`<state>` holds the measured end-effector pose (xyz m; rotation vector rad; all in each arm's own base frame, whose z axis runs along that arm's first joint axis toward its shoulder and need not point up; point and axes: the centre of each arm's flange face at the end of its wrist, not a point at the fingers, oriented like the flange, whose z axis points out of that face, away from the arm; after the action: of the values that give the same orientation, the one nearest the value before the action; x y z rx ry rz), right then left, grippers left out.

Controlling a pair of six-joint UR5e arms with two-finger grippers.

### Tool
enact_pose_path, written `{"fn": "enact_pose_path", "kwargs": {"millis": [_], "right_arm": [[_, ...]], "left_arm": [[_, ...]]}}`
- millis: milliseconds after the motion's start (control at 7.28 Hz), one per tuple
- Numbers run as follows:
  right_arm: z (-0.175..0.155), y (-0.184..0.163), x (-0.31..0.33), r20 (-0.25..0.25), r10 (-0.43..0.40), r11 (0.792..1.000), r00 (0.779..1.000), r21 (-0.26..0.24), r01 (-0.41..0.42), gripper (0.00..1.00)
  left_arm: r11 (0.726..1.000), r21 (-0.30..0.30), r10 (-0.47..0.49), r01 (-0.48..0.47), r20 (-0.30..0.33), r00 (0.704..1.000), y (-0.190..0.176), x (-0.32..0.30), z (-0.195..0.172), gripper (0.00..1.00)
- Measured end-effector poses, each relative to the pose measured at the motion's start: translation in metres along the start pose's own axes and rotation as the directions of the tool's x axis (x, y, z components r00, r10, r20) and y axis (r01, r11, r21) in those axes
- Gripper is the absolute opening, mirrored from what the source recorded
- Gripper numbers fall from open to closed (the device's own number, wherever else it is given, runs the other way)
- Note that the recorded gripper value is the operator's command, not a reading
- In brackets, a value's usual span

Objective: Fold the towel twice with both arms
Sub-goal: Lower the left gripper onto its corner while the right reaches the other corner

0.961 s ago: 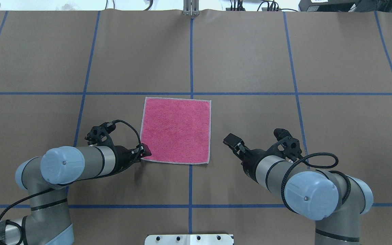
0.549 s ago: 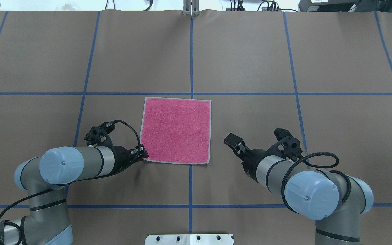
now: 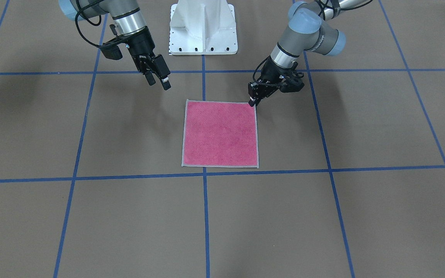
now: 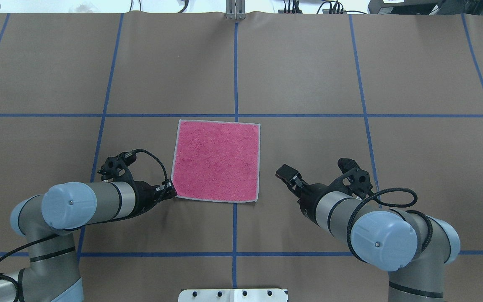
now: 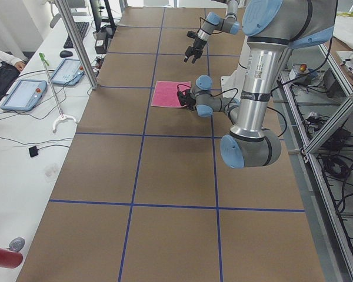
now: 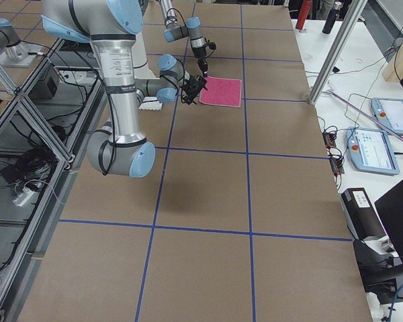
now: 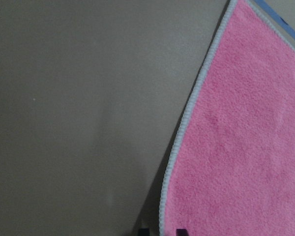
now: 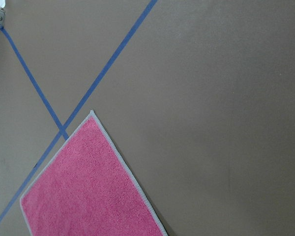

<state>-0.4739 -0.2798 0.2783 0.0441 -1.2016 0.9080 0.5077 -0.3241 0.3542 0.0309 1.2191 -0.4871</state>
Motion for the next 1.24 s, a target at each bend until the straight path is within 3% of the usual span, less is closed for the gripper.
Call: {"fn": "enact_pose_path", "kwargs": {"millis": [137,961,1099,1236], "right_arm": [[0.0,0.0,0.0,-0.001,0.0,1.0,1.0,0.0,0.0,0.97],[0.048,0.033,0.006,-0.057,-0.028,0.999,0.998,0.027,0.029,0.95],[0.057,0.042,0.0,-0.061,-0.015,0.999,0.998,0.03,0.017,0.93],[0.066,0.048,-0.003,-0.066,0.011,0.999,0.998,0.034,-0.009,0.81]], "left_arm": [[1.0,0.0,0.0,0.0,0.0,1.0,0.0,0.0,0.0,0.0],[1.0,0.007,0.0,0.0,-0.003,1.0,0.0,0.001,-0.001,0.0],[1.0,0.01,0.0,0.0,-0.005,1.0,-0.001,0.001,-0.001,0.0],[1.0,0.012,0.0,0.0,-0.006,1.0,-0.001,0.002,-0.001,0.0]]}}
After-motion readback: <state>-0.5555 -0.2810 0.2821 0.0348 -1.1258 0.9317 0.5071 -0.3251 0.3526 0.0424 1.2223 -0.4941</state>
